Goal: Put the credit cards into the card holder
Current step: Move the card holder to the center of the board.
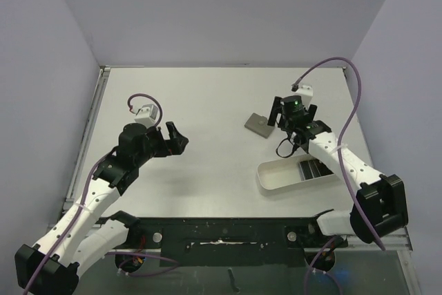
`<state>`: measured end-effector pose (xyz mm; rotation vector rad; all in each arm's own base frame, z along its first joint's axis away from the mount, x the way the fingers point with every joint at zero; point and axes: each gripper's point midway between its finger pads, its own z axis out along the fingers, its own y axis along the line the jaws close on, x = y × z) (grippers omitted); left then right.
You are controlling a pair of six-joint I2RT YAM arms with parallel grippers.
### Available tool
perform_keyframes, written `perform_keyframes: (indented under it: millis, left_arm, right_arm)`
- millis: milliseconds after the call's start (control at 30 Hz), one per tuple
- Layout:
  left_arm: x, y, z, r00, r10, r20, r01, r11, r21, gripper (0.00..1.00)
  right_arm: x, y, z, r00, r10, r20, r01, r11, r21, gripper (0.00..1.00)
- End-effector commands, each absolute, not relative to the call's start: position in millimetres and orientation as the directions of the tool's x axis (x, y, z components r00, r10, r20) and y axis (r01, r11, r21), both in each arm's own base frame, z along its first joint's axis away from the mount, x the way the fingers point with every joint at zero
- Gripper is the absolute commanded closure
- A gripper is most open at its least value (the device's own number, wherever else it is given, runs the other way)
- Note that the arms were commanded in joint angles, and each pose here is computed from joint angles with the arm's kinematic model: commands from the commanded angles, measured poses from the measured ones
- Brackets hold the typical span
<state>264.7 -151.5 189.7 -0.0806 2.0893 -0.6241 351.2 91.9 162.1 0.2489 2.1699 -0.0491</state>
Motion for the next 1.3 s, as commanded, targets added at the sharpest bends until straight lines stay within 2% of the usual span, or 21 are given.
perform_keyframes:
  millis: [0, 100, 467, 600, 900, 1033, 1267]
  left_arm:
    - [268, -149, 204, -0.529, -0.273, -0.804, 0.214, 0.873, -0.437, 0.02]
    - [264, -151, 205, -0.532, -0.262, -0.805, 0.234, 0.868, -0.438, 0.03]
    - [257, -155, 207, -0.530, -0.238, -0.814, 0.286, 0.854, -0.435, 0.03]
    - [255, -156, 208, -0.532, -0.231, -0.814, 0.296, 0.851, -0.435, 0.02]
    - [252, -156, 212, -0.516, -0.230, -0.825, 0.312, 0.846, -0.432, 0.03]
    - [252, -154, 211, -0.518, -0.225, -0.825, 0.307, 0.851, -0.425, 0.03]
    - [256, -145, 204, -0.527, -0.215, -0.822, 0.255, 0.883, -0.395, 0.05]
  right_arm:
    - [393, 95, 179, -0.489, 0.206, -0.848, 0.134, 0.978, 0.161, 0.18]
    - [408, 90, 164, -0.507, 0.260, -0.822, 0.147, 0.965, 0.215, 0.30]
    - [461, 73, 127, -0.524, 0.353, -0.775, 0.237, 0.935, 0.265, 0.31]
    - [473, 97, 111, -0.589, 0.322, -0.742, 0.131, 0.943, 0.305, 0.31]
    - [480, 135, 75, -0.702, 0.131, -0.700, -0.126, 0.945, 0.303, 0.31]
    - [468, 160, 64, -0.737, 0.075, -0.672, -0.213, 0.917, 0.337, 0.34]
    - [433, 212, 47, -0.770, -0.059, -0.635, -0.316, 0.901, 0.299, 0.38]
